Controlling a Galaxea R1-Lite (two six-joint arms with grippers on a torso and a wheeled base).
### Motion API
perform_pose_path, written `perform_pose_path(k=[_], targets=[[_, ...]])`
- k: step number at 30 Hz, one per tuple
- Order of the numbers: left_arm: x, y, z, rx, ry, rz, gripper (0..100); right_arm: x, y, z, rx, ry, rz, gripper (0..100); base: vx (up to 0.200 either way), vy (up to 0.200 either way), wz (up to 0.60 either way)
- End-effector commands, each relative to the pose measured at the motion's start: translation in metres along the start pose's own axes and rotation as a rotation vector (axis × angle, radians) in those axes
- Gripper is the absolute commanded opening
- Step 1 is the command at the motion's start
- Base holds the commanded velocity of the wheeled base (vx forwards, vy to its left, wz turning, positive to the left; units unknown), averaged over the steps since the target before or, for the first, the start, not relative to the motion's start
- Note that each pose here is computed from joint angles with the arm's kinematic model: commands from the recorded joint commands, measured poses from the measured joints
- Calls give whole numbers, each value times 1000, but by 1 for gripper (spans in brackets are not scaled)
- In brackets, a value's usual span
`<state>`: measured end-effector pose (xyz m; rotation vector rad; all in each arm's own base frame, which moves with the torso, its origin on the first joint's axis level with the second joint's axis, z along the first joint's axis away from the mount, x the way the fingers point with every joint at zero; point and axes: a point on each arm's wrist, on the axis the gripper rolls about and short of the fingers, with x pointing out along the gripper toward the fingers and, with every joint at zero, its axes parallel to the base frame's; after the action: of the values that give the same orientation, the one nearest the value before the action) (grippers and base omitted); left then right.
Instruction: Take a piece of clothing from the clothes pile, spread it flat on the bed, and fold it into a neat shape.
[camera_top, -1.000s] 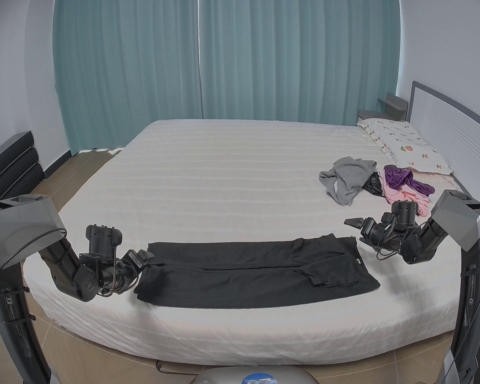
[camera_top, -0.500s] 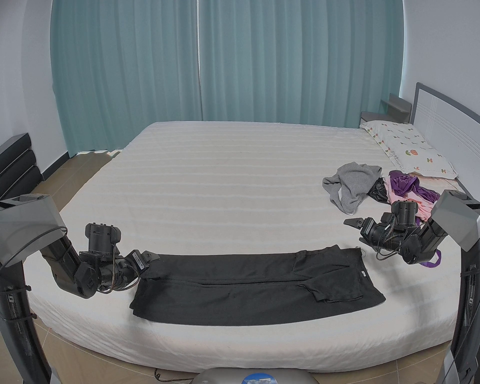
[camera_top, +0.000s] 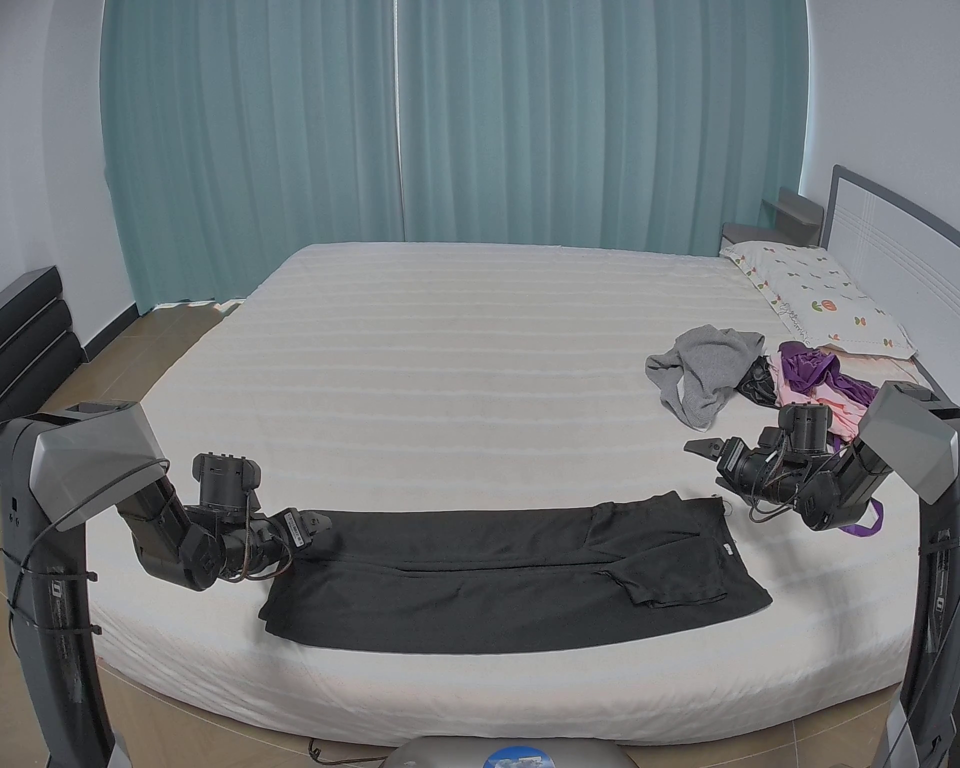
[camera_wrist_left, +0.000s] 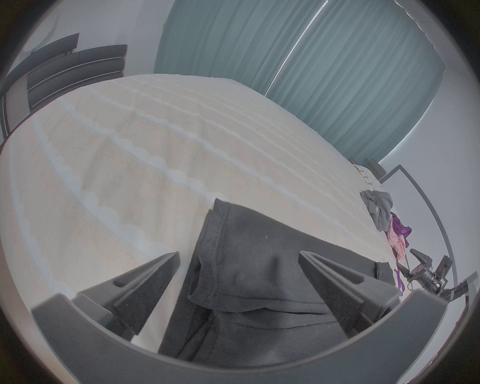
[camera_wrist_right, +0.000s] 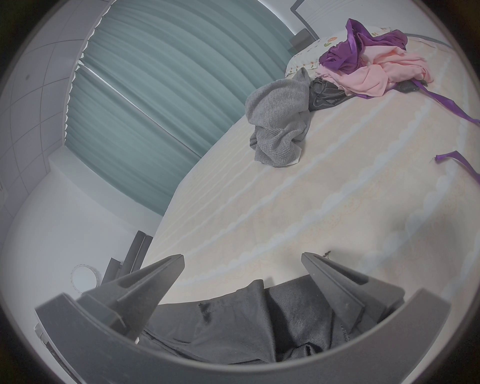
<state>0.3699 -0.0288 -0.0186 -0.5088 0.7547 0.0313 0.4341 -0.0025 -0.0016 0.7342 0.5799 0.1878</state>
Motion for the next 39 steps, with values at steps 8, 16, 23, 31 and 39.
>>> perform_pose_path(k=[8, 16, 23, 31, 39], targets=[[10, -6, -19, 23, 55, 0, 100, 2, 3, -5, -5, 11, 4, 100, 0, 0, 0], [10, -12, -25, 40, 60, 9, 0, 1, 3, -4, -4, 10, 3, 100, 0, 0, 0], [7, -11, -29, 44, 60, 24, 0, 2, 3, -4, -5, 7, 5, 100, 0, 0, 0], [8, -11, -25, 38, 19, 67, 0, 1, 4, -3, -6, 6, 6, 100, 0, 0, 0], [7, -11, -25, 38, 18, 72, 0, 1, 4, -3, -5, 5, 3, 100, -50, 0, 0]])
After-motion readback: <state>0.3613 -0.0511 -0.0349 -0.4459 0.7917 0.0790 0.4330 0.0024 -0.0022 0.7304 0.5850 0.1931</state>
